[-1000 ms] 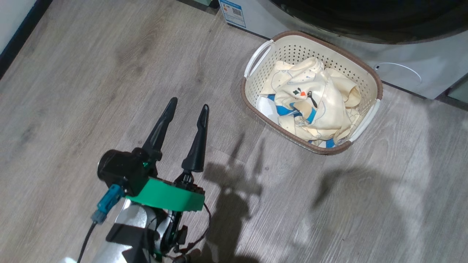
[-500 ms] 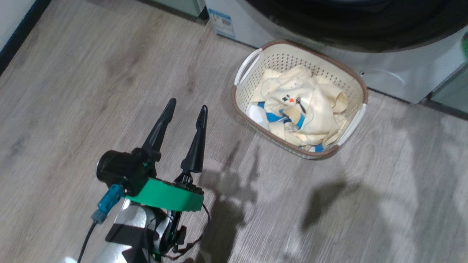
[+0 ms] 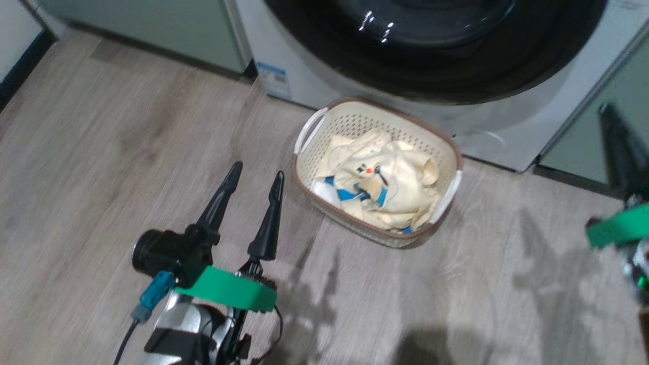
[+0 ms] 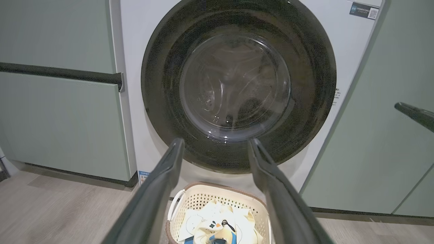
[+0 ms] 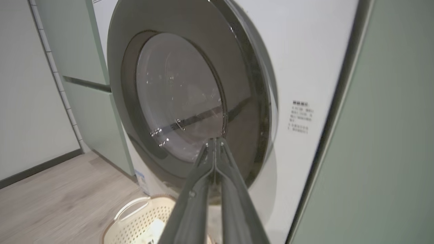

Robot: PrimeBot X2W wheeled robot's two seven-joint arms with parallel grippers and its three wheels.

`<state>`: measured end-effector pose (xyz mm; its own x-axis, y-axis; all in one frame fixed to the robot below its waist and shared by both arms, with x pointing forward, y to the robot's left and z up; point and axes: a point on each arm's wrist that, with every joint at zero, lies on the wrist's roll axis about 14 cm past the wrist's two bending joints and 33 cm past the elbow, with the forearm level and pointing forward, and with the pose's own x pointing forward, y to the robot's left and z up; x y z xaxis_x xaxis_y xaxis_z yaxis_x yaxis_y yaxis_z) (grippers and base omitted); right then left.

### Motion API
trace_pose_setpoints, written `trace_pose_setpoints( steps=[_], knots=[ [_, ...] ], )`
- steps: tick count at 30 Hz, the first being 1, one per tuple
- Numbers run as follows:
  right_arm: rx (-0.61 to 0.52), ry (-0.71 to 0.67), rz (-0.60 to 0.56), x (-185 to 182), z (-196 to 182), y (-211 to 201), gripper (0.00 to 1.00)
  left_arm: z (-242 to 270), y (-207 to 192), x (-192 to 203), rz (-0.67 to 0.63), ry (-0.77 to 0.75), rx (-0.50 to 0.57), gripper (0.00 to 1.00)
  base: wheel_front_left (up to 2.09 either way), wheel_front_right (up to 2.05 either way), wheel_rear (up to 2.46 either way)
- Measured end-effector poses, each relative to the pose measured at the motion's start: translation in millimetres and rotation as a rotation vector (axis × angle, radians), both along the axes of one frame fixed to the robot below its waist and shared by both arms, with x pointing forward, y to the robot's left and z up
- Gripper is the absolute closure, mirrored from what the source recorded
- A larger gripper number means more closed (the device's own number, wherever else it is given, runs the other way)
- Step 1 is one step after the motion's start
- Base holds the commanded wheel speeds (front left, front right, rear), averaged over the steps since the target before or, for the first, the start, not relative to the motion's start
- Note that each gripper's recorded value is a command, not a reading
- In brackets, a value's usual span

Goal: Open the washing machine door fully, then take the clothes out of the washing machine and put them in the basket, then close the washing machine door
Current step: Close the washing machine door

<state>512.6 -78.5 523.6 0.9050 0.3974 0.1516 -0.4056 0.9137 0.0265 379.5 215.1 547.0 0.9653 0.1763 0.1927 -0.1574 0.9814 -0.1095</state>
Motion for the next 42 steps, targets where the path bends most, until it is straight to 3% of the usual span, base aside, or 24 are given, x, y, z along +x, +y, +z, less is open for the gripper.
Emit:
trace_pose_setpoints(
  steps=[1,2,3,4,5,29,42],
  knots=[
    [0.003,0.009,-0.011,-6,-2,-4,1.00,0,-2,-1,-0.009,0.000,-0.001,0.00,0.00,0.00,0.00],
    [0.003,0.009,-0.011,-6,-2,-4,0.84,0,-2,-1,-0.009,0.000,-0.001,0.00,0.00,0.00,0.00],
    [0.009,0.018,-0.022,-13,-4,-7,0.54,-1,-4,-2,-0.016,0.003,-0.004,0.00,0.00,0.00,0.00],
    [0.016,0.028,-0.033,-20,-7,-10,0.13,-3,-6,-3,-0.022,0.008,-0.006,0.00,0.00,0.00,0.00],
    [0.019,0.038,-0.043,-27,-9,-13,0.00,-4,-7,-4,-0.027,0.010,-0.007,0.00,0.00,0.00,0.00],
    [0.060,0.108,-0.350,-172,-18,-102,0.00,-10,-43,-20,-0.162,0.060,-0.014,0.00,0.00,0.00,0.00],
    [0.096,0.109,-0.394,-201,-16,-113,0.00,-7,-49,-29,-0.176,0.076,-0.012,0.00,0.00,0.00,0.00]
  ],
)
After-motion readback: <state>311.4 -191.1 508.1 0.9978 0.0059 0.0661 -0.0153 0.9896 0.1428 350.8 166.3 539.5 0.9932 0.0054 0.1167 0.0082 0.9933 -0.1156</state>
